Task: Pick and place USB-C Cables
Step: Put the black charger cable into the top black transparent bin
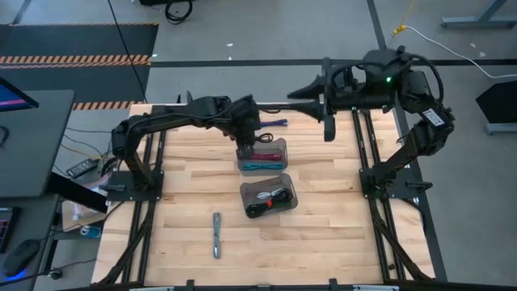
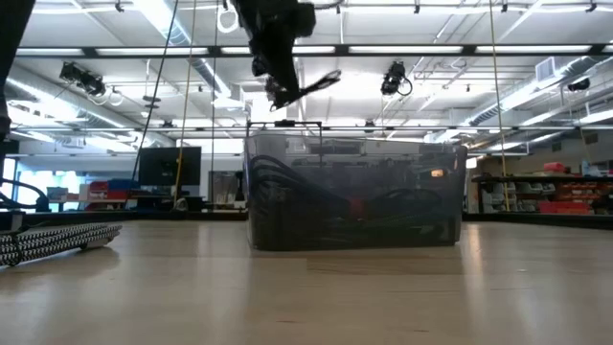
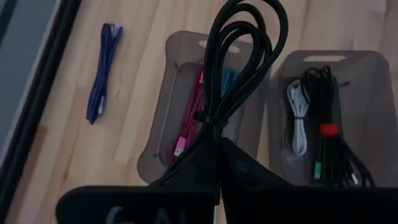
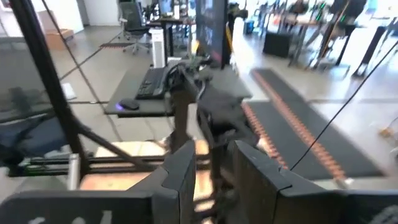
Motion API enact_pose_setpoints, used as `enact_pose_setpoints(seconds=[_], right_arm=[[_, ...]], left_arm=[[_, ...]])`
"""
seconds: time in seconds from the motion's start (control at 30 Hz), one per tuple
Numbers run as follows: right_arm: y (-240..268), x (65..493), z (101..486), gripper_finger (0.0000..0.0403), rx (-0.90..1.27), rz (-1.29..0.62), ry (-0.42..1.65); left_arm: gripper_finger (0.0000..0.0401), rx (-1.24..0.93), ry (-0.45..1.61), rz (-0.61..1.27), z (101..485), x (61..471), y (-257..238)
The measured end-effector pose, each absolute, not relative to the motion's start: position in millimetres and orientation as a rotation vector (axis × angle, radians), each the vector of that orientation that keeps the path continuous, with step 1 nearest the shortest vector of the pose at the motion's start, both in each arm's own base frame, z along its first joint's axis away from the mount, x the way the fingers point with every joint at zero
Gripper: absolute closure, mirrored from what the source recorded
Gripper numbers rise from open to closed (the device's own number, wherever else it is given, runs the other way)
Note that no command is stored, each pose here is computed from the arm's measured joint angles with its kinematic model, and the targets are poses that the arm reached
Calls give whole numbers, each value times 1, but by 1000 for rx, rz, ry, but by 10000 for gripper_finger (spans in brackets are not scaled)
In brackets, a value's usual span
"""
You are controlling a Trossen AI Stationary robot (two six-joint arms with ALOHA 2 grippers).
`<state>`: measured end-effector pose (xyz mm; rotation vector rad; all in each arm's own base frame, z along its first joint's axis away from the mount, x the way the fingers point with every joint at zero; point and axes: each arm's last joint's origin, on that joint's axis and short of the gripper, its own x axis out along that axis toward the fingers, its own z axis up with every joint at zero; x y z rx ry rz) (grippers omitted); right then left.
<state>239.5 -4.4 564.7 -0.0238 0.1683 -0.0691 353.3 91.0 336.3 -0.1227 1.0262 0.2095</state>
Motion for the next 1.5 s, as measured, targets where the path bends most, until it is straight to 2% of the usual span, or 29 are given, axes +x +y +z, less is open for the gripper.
enact_pose_setpoints(seconds=[0.47, 0.8, 1.2, 1.5], right_arm=[[-32, 193, 582, 289, -160, -199, 106], [-38, 165, 585, 289, -190, -255, 113], [-42, 173, 582, 289, -166, -301, 142], [-46, 189, 577, 289, -161, -299, 165]], left_arm=[[396, -189, 1168, 229, 274, 388, 108], [396, -271, 1134, 213, 258, 403, 105], [395, -279, 1194, 215, 237, 409, 108], [395, -264, 1205, 204, 236, 408, 110]])
